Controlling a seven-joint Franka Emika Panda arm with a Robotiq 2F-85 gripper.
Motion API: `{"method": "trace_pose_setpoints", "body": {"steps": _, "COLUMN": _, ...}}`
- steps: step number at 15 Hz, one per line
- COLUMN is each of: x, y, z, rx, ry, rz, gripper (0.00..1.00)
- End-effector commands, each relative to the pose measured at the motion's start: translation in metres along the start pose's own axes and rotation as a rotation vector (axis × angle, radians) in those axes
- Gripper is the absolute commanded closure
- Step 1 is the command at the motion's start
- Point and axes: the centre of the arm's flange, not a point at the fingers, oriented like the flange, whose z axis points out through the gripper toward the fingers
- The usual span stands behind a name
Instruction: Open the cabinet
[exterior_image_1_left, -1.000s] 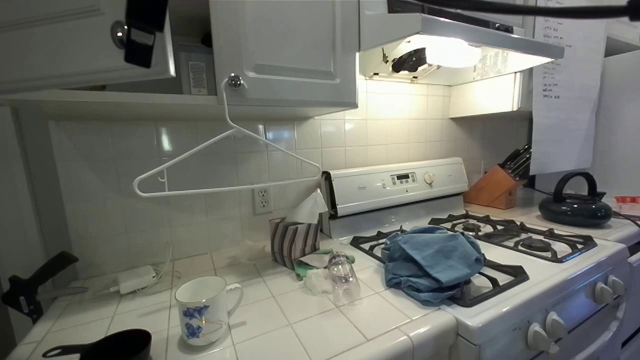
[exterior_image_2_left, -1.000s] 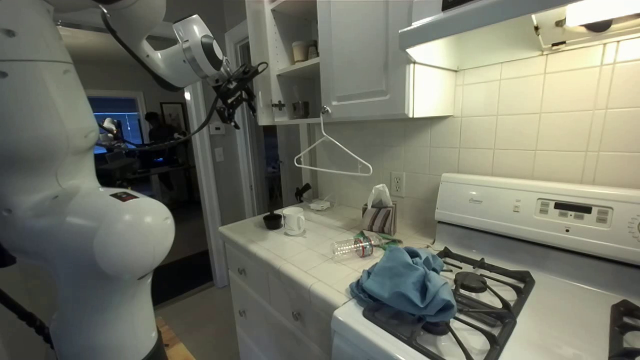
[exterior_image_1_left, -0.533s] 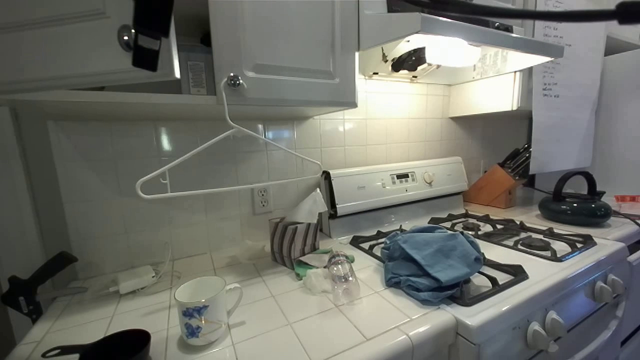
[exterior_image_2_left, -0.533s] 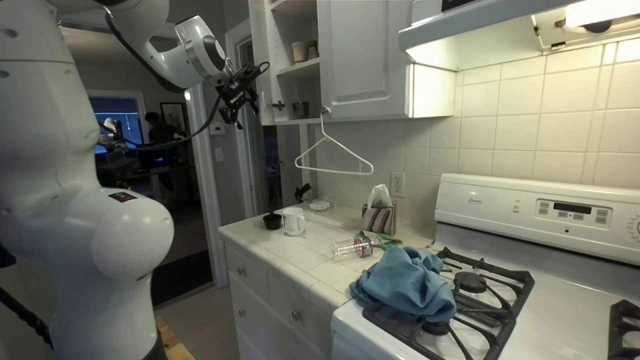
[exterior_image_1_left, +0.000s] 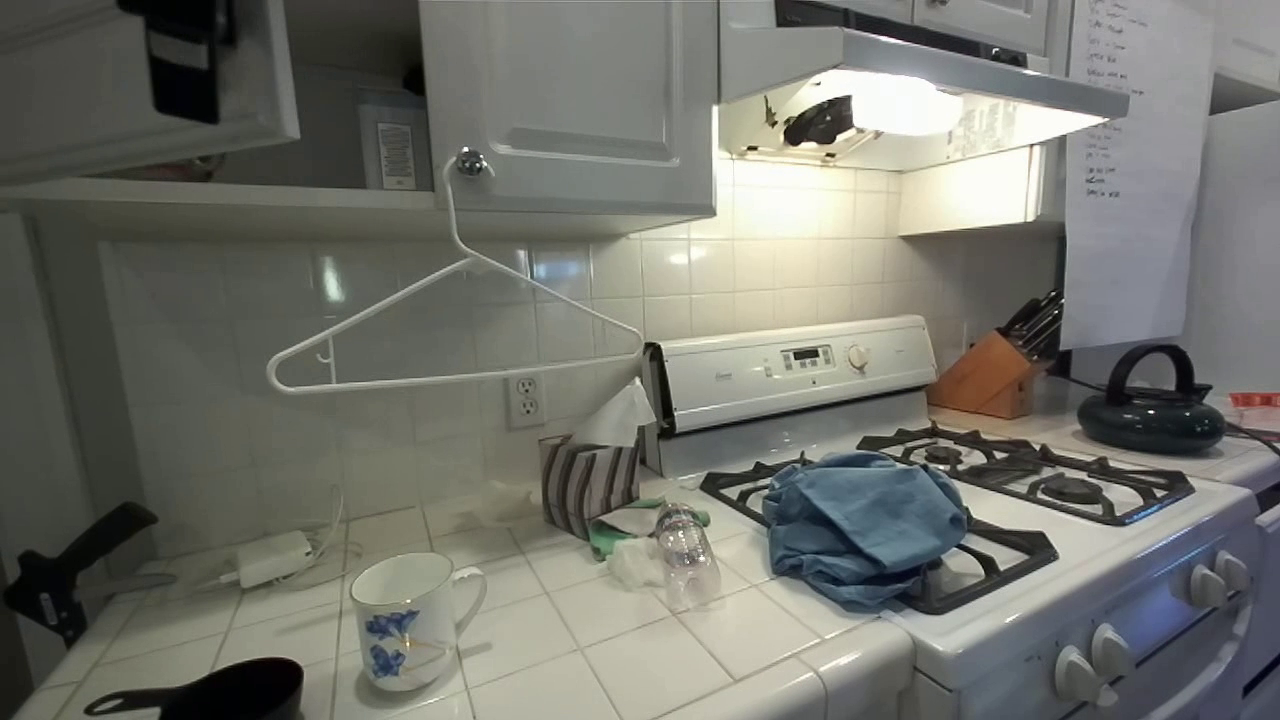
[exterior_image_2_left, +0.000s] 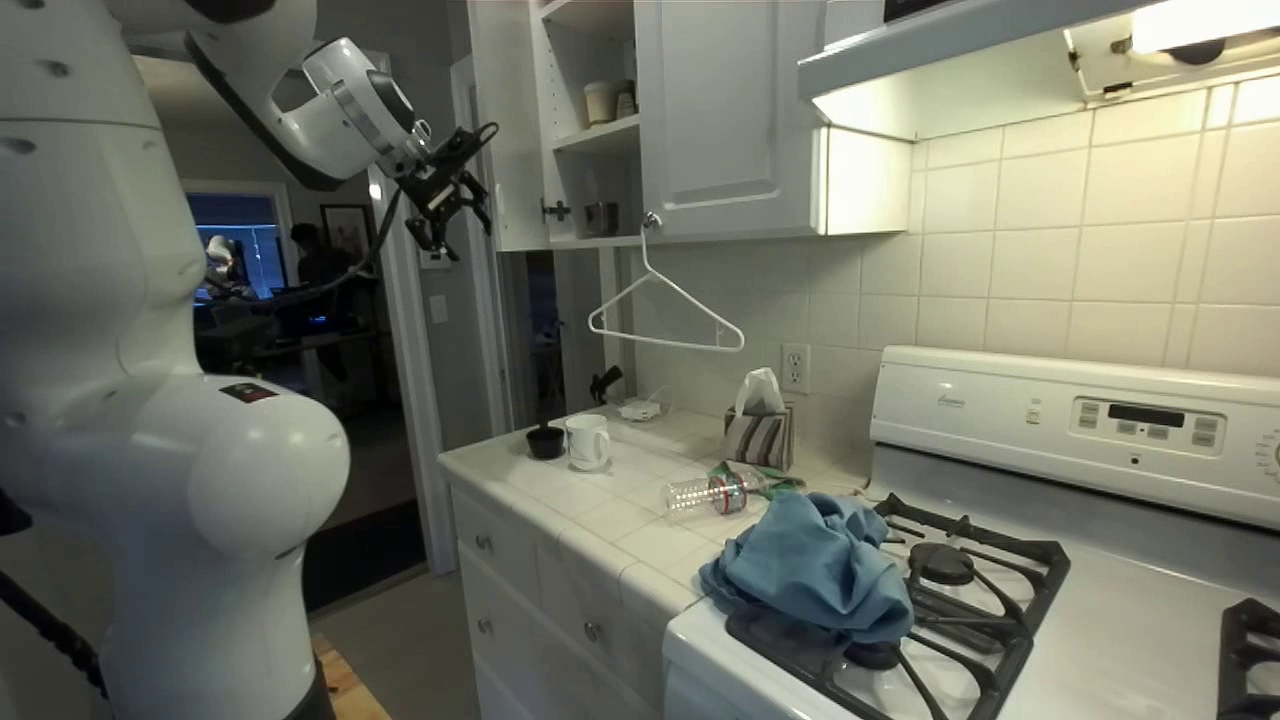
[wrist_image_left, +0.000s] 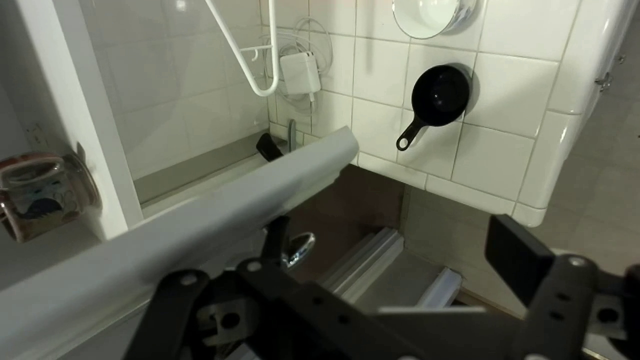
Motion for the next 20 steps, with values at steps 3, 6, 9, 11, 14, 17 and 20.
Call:
{"method": "trace_pose_setpoints", "body": {"steps": 3, "x": 0.052, "y": -0.076, "z": -0.011, "rx": 0.018, "ry": 0.036, "rz": -0.118, "gripper": 0.00}}
{"method": "trace_pose_setpoints", "body": {"steps": 6, "x": 0.052, "y": -0.086, "z": -0.025, "rx": 0.007, "ry": 0.062, "rz": -0.109, "gripper": 0.00}}
{"method": "trace_pose_setpoints", "body": {"steps": 9, "x": 0.062, "y": -0.109, "z": -0.037, "rx": 0.022, "ry": 0.117, "rz": -0.195, "gripper": 0.00}}
{"method": "trace_pose_setpoints", "body": {"steps": 11, "x": 0.076, "y": -0.137, "z": -0.041, "rx": 0.060, "ry": 0.151, "rz": -0.301, "gripper": 0.00}}
{"method": "trace_pose_setpoints", "body": {"steps": 14, "x": 0.085, "y": -0.159, "z": -0.046, "rx": 0.098, "ry": 0.193, "rz": -0.464, "gripper": 0.00}}
{"method": "trace_pose_setpoints", "body": {"steps": 17, "x": 0.086, "y": -0.151, "z": -0.040, "rx": 0.040, "ry": 0.189, "rz": -0.631, "gripper": 0.00}}
{"method": "trace_pose_setpoints", "body": {"steps": 20, "x": 0.064, "y": -0.120, "z": -0.039, "rx": -0.137, "ry": 0.144, "rz": -0.590, "gripper": 0.00}}
